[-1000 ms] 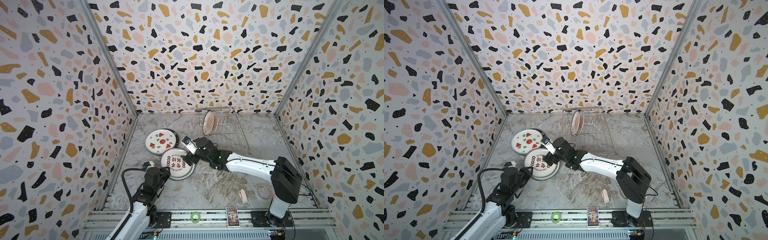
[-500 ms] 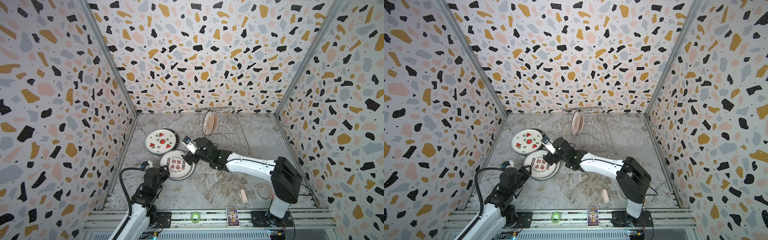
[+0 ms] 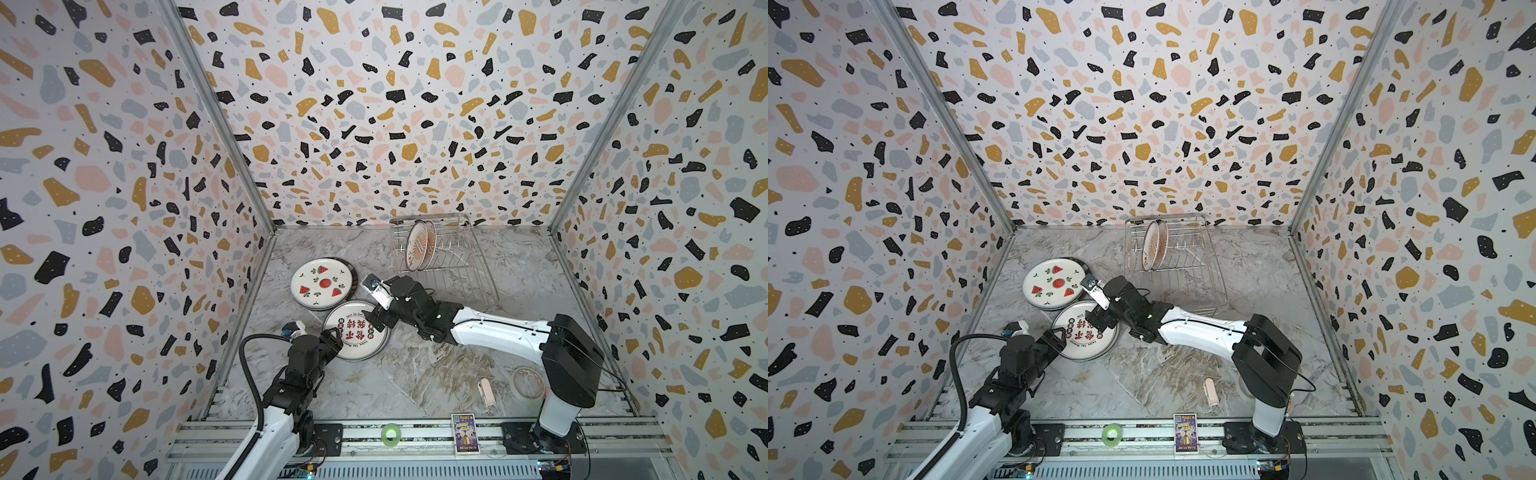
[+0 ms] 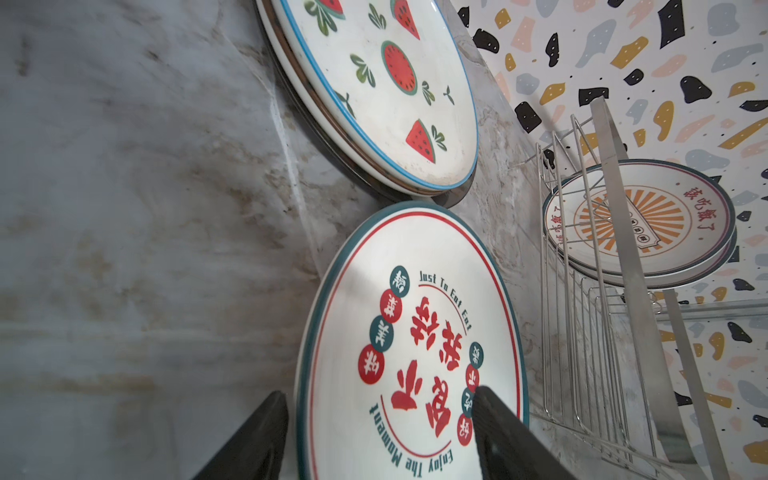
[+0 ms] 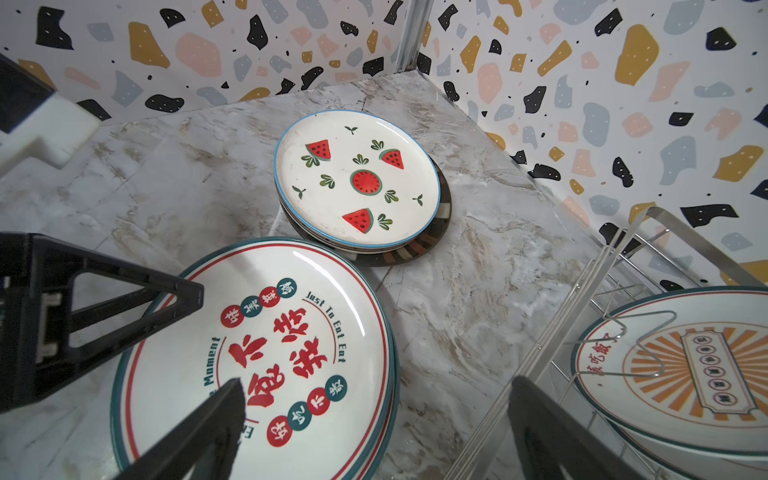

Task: Unload the plates from the dish rack
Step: Place the plate among the plates, then pick up the plate from the dish rack.

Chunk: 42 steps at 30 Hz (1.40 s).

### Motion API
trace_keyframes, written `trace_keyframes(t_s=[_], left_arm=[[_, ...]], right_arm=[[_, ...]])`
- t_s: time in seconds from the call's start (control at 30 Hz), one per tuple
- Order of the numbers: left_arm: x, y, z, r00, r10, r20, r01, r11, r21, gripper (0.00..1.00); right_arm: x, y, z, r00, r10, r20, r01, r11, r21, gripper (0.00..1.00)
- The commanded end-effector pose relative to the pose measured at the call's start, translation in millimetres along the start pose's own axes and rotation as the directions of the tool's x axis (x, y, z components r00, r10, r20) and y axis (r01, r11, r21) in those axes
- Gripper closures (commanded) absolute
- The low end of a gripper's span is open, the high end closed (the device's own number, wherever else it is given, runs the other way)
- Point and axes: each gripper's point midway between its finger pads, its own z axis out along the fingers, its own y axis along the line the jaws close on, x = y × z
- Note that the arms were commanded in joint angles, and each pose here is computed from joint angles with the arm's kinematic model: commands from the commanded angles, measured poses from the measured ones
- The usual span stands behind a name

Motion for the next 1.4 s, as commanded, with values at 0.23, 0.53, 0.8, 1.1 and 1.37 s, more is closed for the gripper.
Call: trace_keyframes(t_s=[0.23,0.53,0.8,1.1,1.37], left_arm=[[-15.2,-12.5,-3.5,0.998,0.006,0.065,-0.009,0.999,0.047,0.37],[-38.7,-52.7,-20.8,0.978,0.158,0.136,-0.178,0.973,0.148,0.00],[-66.8,-126.0,-48.3,0.963,0.092,0.252,-0.199,0.877,0.437,0.00],[-75.7,-170.3,-55.8,0.951,0.133,0.279,-0.267,0.809,0.524,0.00],[-58.9,-215.4,-54.5,0.940,0.192,0.282,-0.329,0.731,0.598,0.00]], right_arm=[[-26.7,-14.7,-15.5,0.998,0.012,0.067,-0.017,0.997,0.069,0.01],[-53.4,-64.1,-46.6,0.963,0.186,0.195,-0.210,0.972,0.107,0.01],[-50.1,-154.1,-73.9,0.885,0.380,0.267,-0.431,0.887,0.166,0.01],[-42.7,-207.3,-61.3,0.914,0.341,0.222,-0.398,0.860,0.318,0.01],[-31.1,-250.3,-31.9,0.874,0.446,0.192,-0.485,0.821,0.300,0.26]])
